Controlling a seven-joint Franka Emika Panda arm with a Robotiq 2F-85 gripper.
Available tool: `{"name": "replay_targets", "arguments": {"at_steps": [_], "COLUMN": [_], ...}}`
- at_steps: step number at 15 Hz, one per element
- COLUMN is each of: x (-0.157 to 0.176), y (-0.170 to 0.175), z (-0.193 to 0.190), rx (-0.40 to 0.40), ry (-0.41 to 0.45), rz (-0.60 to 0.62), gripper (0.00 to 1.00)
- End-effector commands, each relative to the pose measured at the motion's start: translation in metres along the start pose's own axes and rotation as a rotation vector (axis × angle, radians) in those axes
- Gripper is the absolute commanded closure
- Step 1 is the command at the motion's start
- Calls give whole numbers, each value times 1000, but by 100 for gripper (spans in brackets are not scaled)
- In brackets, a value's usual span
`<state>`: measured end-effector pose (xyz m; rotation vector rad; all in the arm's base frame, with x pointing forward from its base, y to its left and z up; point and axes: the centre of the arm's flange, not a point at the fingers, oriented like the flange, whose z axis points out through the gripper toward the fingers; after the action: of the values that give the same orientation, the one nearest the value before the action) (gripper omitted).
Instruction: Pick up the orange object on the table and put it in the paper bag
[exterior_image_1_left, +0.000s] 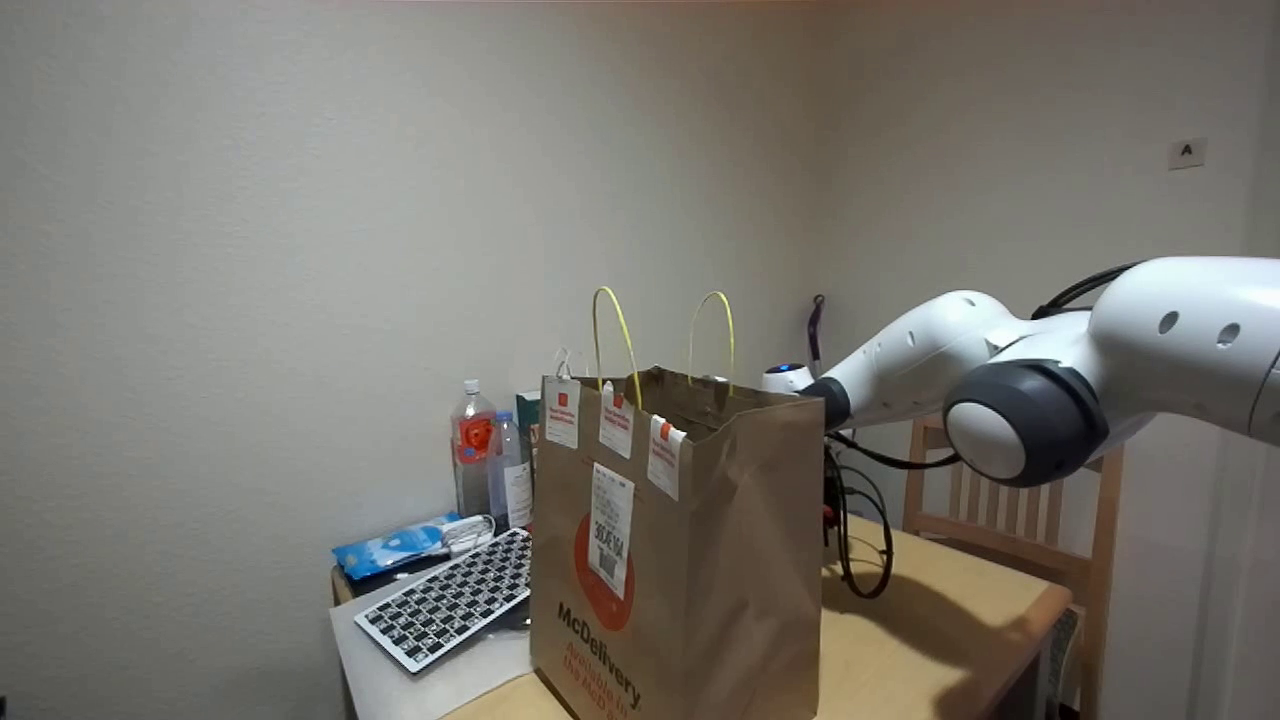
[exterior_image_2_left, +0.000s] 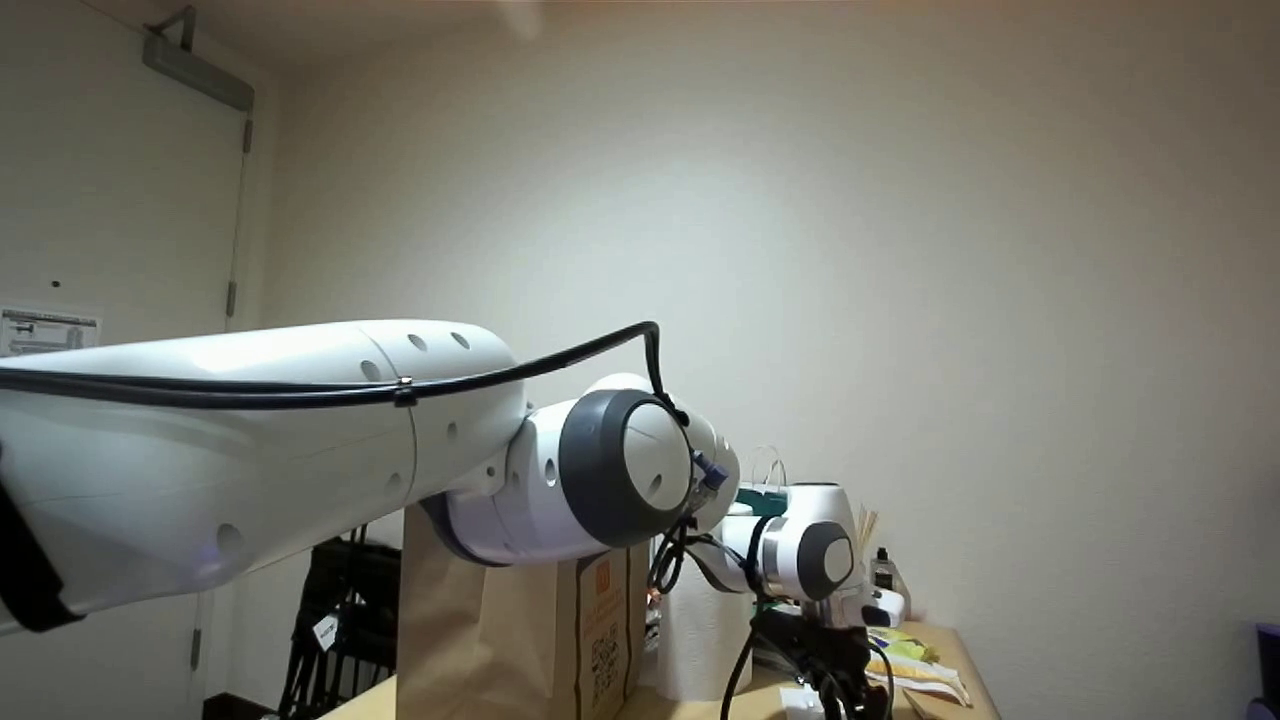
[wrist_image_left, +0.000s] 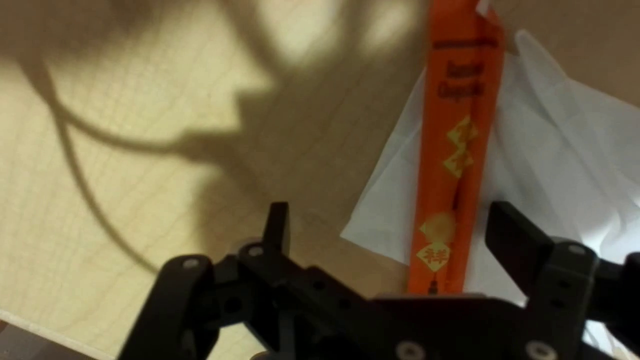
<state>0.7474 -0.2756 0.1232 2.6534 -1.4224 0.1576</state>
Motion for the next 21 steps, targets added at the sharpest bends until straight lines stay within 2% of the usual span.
{"name": "replay_targets", "arguments": {"at_steps": [1,2,3,14,15,16,17,20,21], "x": [4,4,4,7,7,7,6,7,5], "y": [0,0,0,0,0,4,3,3,4], "z": [5,7,9,6,6,-5,-5,-6,-8], "rx": [-6,-9,-10,-41,-56,-14,-14,-14,-15], "ry": [-7,-10,-12,25,31,21,23,24,26], "rz": [7,11,11,7,13,3,2,2,-1], "gripper": [0,16,26,98,55,58,82,64,34]}}
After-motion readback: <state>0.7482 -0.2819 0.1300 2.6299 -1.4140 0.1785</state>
